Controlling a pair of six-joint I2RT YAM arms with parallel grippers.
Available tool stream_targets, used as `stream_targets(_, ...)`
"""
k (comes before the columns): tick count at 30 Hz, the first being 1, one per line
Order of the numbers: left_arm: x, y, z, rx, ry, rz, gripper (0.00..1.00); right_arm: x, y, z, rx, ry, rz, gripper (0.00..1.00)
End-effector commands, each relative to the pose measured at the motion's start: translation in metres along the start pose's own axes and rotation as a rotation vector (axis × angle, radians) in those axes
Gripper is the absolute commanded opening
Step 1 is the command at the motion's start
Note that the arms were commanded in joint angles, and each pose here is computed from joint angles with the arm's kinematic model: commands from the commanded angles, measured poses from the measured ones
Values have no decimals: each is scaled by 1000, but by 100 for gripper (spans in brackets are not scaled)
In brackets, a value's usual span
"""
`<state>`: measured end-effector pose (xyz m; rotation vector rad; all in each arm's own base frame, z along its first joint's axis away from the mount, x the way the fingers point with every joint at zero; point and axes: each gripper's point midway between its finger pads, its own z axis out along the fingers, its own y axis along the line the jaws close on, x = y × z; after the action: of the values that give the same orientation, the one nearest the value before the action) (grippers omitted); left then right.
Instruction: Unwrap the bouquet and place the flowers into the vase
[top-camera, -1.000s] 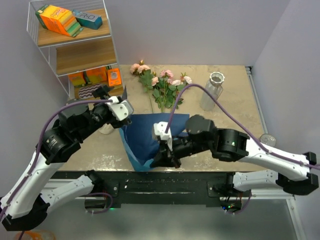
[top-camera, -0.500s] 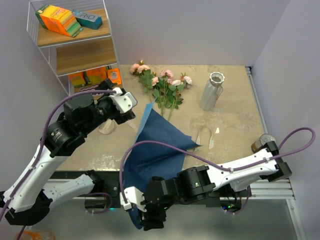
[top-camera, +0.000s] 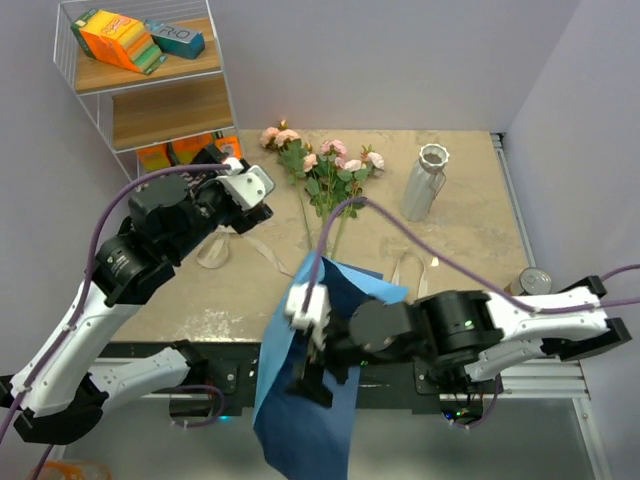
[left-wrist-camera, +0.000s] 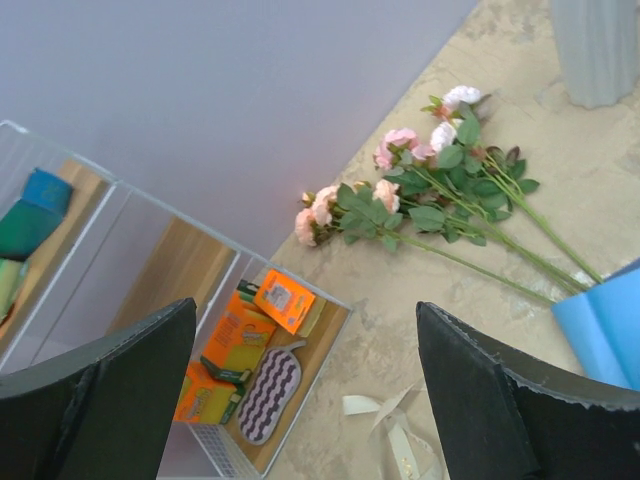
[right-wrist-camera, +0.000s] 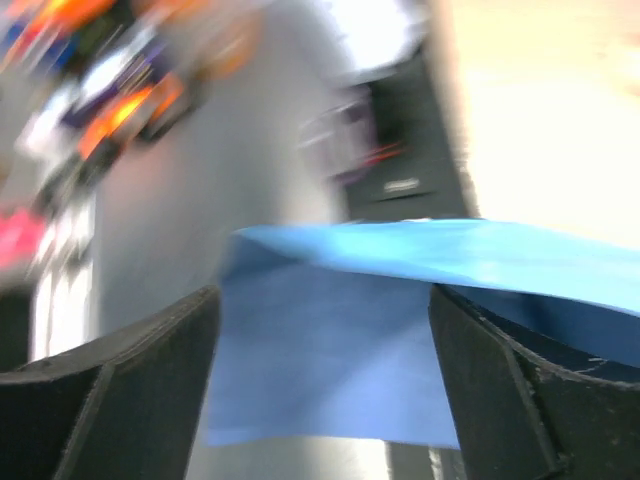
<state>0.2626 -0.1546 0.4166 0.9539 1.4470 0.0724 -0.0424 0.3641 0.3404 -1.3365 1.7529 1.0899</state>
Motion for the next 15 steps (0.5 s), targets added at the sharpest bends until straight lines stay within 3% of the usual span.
stream_targets(1, -29, 50, -28, -205, -85, -70, 95, 10, -86, -35, 414, -41, 114, 86)
stream_targets(5, -31, 52, -34, -215, -105, -56, 96, 26, -122, -54, 618, -73, 169, 86)
stream_targets(11, 3, 6, -6, -47, -5, -18, 98, -1, -130, -73, 658, -189, 187, 82)
stream_targets(13, 13, -6, 4, -10, 22, -16, 99, -18, -118, -78, 570, -240, 185, 78)
stream_targets(15, 26, -20, 13, 27, 52, -8, 99, -36, -88, -82, 362, -286, 105, 77)
